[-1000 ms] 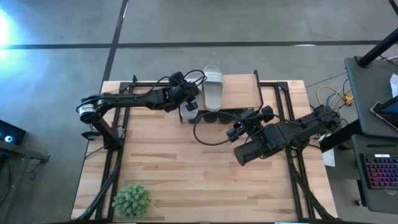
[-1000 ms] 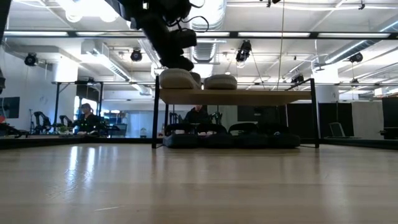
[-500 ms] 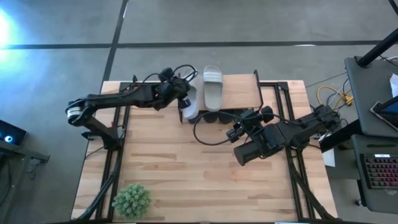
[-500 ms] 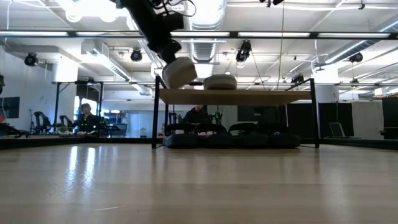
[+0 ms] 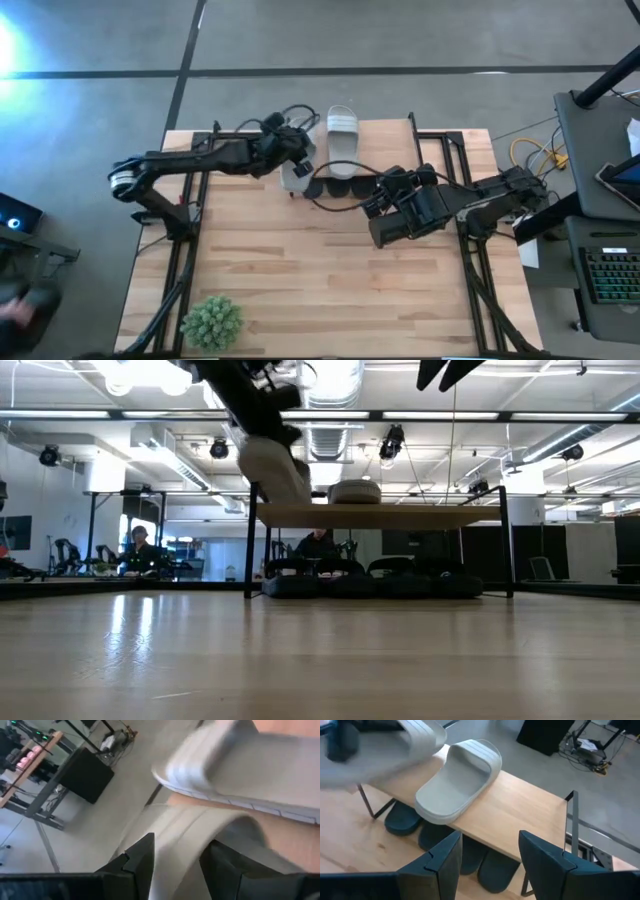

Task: Pick and place slides into the shelf
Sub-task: Put the gray slide on the shelf, then adjust the gray slide on the shelf

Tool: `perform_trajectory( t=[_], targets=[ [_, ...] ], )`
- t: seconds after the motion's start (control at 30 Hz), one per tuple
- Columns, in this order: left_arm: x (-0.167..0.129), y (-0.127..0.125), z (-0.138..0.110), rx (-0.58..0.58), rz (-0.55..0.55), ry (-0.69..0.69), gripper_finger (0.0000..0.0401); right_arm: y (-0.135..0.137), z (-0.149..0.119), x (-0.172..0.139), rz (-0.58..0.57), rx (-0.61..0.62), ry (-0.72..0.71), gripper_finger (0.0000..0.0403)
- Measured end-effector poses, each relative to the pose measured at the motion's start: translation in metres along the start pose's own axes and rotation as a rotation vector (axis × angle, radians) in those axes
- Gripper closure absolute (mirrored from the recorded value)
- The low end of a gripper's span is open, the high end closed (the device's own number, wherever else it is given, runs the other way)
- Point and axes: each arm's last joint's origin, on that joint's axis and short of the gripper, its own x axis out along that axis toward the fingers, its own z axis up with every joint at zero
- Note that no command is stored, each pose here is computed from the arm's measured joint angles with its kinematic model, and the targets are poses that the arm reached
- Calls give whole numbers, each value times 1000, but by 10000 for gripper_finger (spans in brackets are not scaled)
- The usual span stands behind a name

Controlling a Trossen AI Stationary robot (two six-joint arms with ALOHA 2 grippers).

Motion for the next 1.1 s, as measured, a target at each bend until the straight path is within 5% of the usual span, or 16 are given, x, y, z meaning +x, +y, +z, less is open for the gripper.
perform_trajectory(
  t=[0.17, 0.43, 0.77, 1.1],
  targets=[
    [21, -15, 3, 1, 14, 1, 267, 0, 0, 0, 0, -18, 2, 216],
    [25, -2, 20, 19, 112, -95, 267, 0, 0, 0, -1, -41, 2, 216],
    [32, -11, -4, 68, 23, 24, 267, 0, -3, 2, -8, -56, 5, 216],
    [14, 2, 1, 106, 51, 21, 267, 0, -3, 2, -9, -59, 7, 216]
  ],
)
